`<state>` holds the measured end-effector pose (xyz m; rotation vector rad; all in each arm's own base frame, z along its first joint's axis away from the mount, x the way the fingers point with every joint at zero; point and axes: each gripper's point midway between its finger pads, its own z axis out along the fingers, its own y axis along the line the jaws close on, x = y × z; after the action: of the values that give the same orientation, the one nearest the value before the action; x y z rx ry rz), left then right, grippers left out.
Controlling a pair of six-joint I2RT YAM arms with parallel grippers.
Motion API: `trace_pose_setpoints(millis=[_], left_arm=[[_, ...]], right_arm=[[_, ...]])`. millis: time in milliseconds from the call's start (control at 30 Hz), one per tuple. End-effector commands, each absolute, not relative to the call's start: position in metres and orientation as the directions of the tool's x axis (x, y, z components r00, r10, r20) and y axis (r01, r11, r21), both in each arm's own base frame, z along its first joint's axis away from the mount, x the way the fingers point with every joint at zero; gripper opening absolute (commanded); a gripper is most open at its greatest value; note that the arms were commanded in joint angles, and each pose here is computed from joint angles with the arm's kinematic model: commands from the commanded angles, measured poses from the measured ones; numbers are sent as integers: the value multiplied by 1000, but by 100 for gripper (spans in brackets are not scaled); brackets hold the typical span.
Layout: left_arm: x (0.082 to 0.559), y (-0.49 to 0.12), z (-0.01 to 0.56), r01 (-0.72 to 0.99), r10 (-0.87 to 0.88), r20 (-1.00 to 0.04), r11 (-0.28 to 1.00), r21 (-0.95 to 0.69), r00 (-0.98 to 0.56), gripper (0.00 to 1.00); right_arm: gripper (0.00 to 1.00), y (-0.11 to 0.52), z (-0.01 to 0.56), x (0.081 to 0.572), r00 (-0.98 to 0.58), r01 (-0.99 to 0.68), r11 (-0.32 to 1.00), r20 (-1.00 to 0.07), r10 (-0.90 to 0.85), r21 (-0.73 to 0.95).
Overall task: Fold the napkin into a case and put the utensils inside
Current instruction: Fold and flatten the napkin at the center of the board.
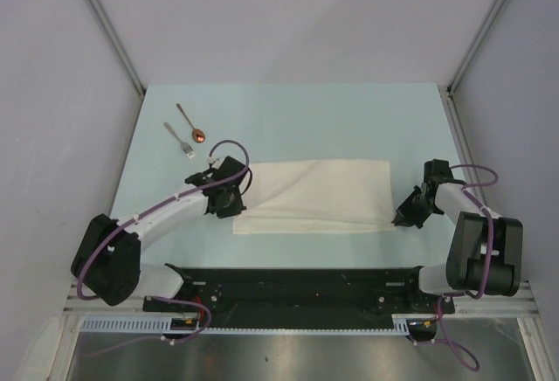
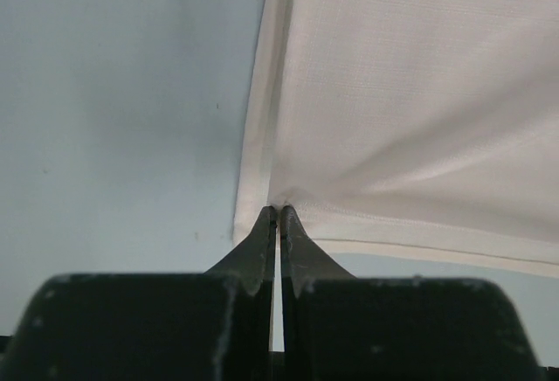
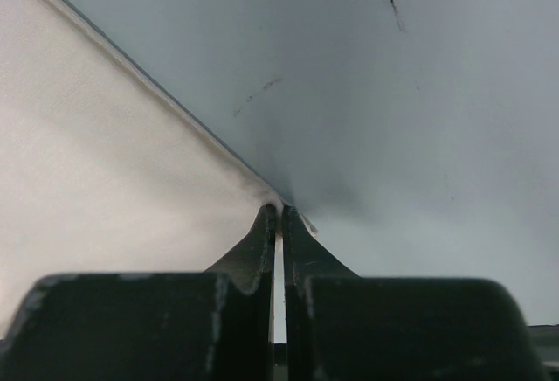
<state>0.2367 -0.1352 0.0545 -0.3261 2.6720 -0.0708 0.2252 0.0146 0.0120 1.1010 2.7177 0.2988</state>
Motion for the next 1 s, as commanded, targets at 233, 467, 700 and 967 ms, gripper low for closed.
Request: trace_pose_setpoints(millis=[233, 467, 700, 967], left_arm=[[202, -115, 29, -261, -250, -370, 965, -22, -895, 0], [198, -113, 19, -268, -247, -353, 963, 11, -903, 0], [194, -107, 13, -294, -267, -353, 956, 24, -897, 0], [196, -107, 33, -296, -279, -395, 955, -18, -875, 37]], right_arm=[[0, 1, -12, 222, -690, 690, 700, -123, 713, 183], [0, 2, -11, 223, -689, 691, 699, -124, 714, 186], [0, 3, -14, 222, -691, 690, 700, -116, 713, 184], [16, 5, -6, 223, -692, 686, 699, -118, 712, 200]])
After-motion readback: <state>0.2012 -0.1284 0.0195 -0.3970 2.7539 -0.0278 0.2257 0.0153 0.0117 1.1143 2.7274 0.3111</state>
